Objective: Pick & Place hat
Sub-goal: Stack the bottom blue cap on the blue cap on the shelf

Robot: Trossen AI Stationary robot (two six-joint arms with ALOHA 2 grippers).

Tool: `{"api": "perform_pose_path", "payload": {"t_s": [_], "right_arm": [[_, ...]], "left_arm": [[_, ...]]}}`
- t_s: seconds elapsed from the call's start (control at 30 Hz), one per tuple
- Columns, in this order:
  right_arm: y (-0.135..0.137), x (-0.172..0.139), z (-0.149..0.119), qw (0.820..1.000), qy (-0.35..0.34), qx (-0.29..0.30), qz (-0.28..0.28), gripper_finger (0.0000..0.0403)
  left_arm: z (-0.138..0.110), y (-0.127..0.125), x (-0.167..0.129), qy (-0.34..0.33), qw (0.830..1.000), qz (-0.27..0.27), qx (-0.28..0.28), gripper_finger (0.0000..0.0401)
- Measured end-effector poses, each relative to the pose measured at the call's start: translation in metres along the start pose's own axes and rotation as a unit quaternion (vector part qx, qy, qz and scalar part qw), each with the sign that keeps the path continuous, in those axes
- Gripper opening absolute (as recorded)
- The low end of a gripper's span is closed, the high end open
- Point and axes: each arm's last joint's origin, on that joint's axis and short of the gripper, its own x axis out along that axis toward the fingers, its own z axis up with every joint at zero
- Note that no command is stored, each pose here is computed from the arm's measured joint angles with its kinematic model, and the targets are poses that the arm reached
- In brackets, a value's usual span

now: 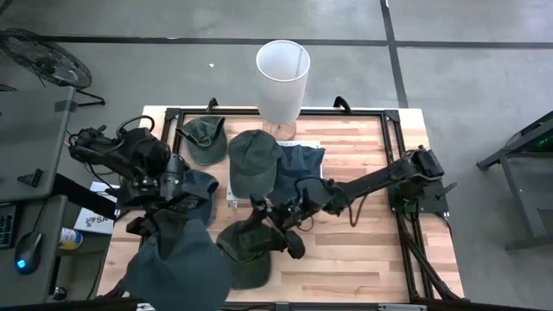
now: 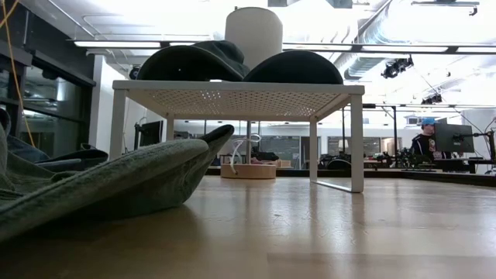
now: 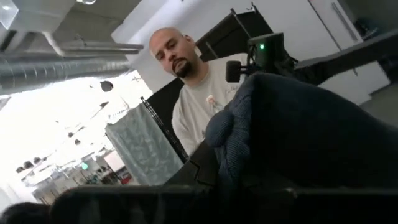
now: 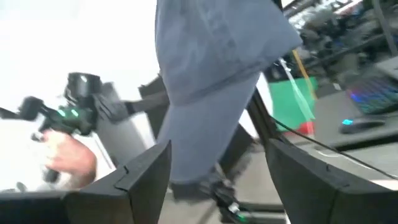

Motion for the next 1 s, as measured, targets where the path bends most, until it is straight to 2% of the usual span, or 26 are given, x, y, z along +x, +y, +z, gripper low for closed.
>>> {"api": "perform_pose_path", "payload": {"t_s": [0.1,0.23,0.47,1.0], "right_arm": [[-0.013,0.002,-0.006,0.999,-0.008,0.022,0.025,0.0254],[-0.025,0.001,-0.01,0.999,-0.008,0.043,0.031,0.0255],[-0.033,-0.002,-0.004,0.997,-0.006,0.051,0.052,0.0255],[-0.052,-0.009,0.004,0.998,0.004,0.05,0.022,0.0255]], "left_arm": [[-0.005,0.003,-0.002,0.007,1.0,-0.004,-0.001,0.0],[-0.008,0.008,-0.005,-0.006,1.0,-0.014,0.026,0.0],[-0.016,0.019,-0.014,-0.006,0.999,-0.017,0.027,0.0],[-0.031,0.039,-0.03,-0.017,0.999,-0.022,0.039,0.0]]}}
